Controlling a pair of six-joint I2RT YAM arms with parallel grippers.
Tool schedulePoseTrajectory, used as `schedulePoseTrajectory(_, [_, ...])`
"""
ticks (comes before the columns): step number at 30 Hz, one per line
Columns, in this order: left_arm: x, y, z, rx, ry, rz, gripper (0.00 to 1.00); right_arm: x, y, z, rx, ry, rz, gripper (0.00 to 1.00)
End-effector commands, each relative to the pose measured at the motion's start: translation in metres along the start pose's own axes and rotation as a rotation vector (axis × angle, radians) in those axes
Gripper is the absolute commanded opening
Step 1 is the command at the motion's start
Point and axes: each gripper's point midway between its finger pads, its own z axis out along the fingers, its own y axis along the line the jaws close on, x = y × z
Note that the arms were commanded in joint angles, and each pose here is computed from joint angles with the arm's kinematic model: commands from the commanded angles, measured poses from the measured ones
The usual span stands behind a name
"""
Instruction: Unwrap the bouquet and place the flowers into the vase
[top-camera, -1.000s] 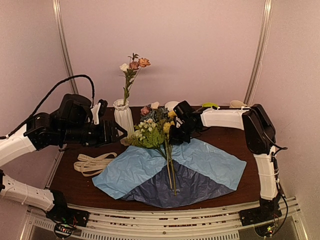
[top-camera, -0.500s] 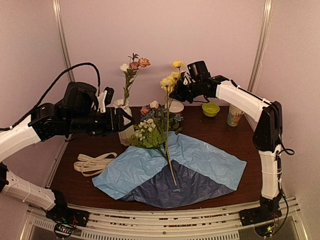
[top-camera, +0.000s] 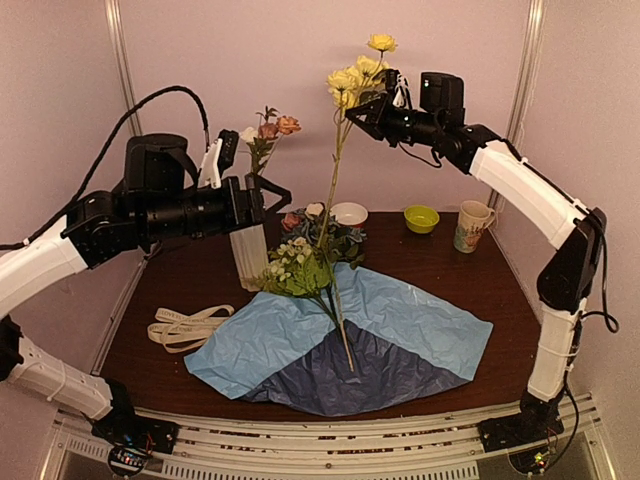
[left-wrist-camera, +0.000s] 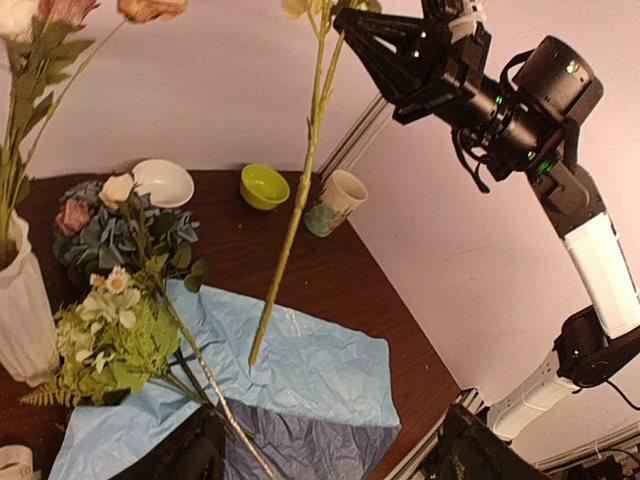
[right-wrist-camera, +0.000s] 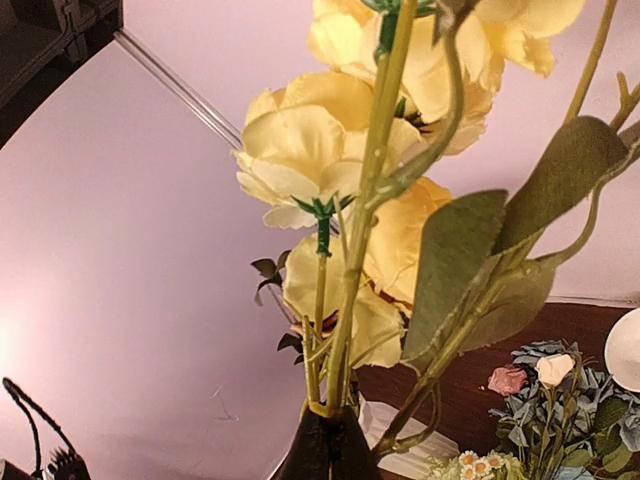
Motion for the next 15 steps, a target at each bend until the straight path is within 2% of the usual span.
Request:
schedulePoseTrajectory(1, [-0.041, -0.049, -0.001, 0.179, -0.129, 0.130, 0.78, -0.006, 0.047, -0.036, -0.163, -0.028, -0.121, 0.00])
schedulePoseTrajectory(9, [-0.056, -0.090, 0.020, 0.312, -0.129, 0.255, 0.84, 0.012, 0.094, -0.092, -0.372, -0.029, -0.181, 0.00])
schedulePoseTrajectory(15, [-0.069, -0.111, 0.038, 0.401, -0.176, 0.225, 0.83, 0.020, 0.116, -0.127, -0.431, -0.040, -0.230, 0.00])
